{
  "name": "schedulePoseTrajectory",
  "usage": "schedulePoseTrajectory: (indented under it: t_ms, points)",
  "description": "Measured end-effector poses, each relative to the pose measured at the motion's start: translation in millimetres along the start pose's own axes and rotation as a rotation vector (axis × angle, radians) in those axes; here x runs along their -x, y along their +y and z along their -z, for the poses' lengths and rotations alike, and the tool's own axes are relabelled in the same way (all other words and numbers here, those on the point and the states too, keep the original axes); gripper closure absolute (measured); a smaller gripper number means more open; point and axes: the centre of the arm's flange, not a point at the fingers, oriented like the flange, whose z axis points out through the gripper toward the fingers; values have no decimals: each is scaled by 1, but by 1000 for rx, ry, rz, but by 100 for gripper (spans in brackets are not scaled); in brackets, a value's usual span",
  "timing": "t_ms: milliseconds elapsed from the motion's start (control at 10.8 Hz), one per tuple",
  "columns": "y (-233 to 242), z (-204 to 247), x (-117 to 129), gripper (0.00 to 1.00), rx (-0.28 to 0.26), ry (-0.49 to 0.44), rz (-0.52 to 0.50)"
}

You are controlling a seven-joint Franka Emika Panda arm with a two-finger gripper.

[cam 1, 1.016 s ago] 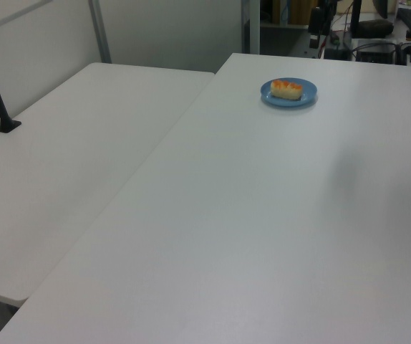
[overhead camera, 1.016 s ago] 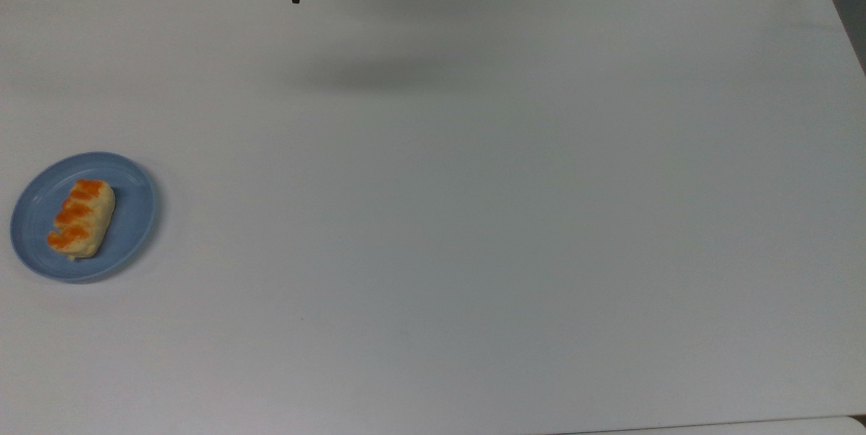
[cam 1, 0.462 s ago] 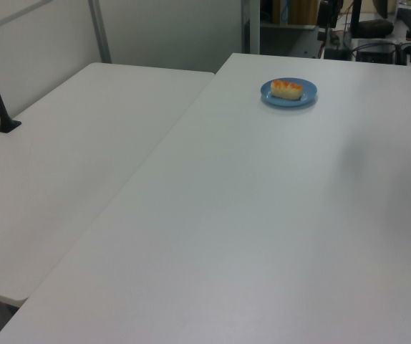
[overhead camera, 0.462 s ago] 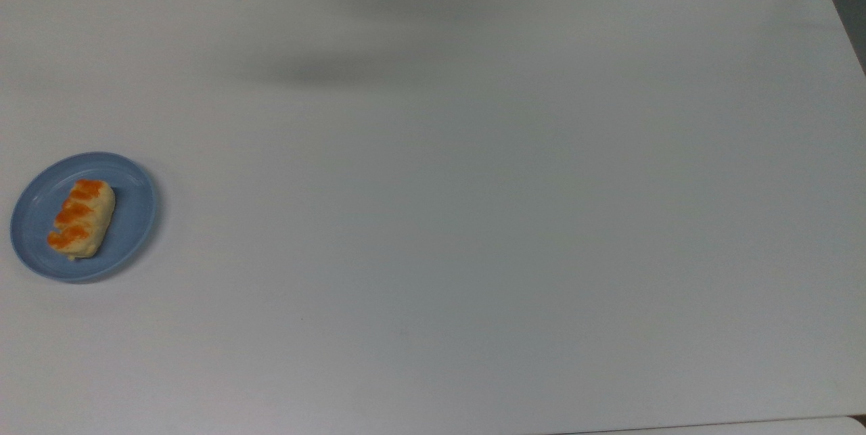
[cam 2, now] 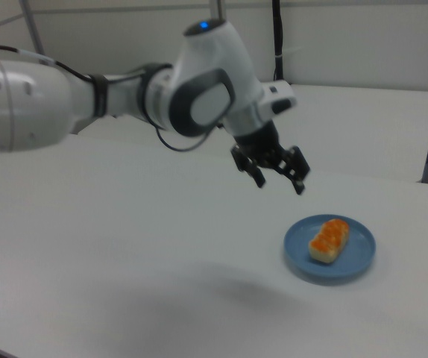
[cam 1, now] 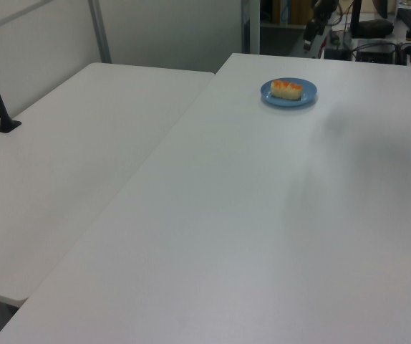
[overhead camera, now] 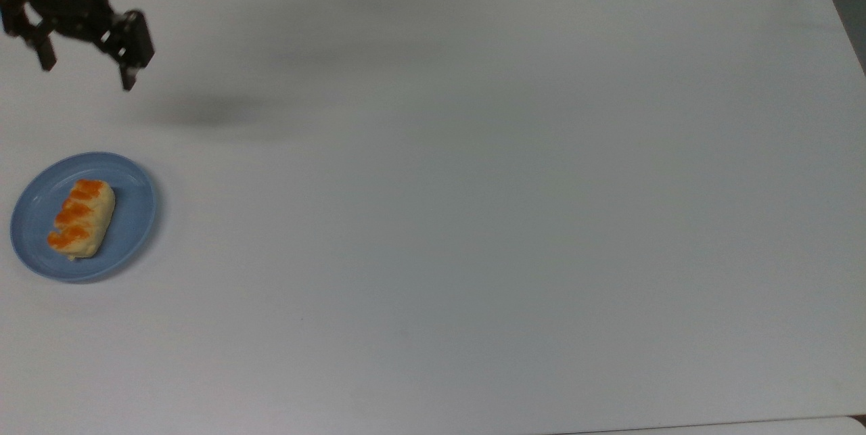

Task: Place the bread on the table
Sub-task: 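Move the open gripper over the bread roll on the blue plate, then lower the gripper and close it on the glazed bread roll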

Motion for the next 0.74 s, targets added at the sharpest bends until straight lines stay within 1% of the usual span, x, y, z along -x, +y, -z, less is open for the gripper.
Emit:
schedulePoseTrajectory:
  t_ms: [185,277,370,554,739]
  points:
    - [14,-46,-5,0,23,38,-17]
    - [17,-65,-7,0,28,58,-48]
    - [22,-95,-6,0,35,78,-123]
    - [24,-128,-5,0,38,99,-209]
    - [22,-161,0,0,12,97,-308]
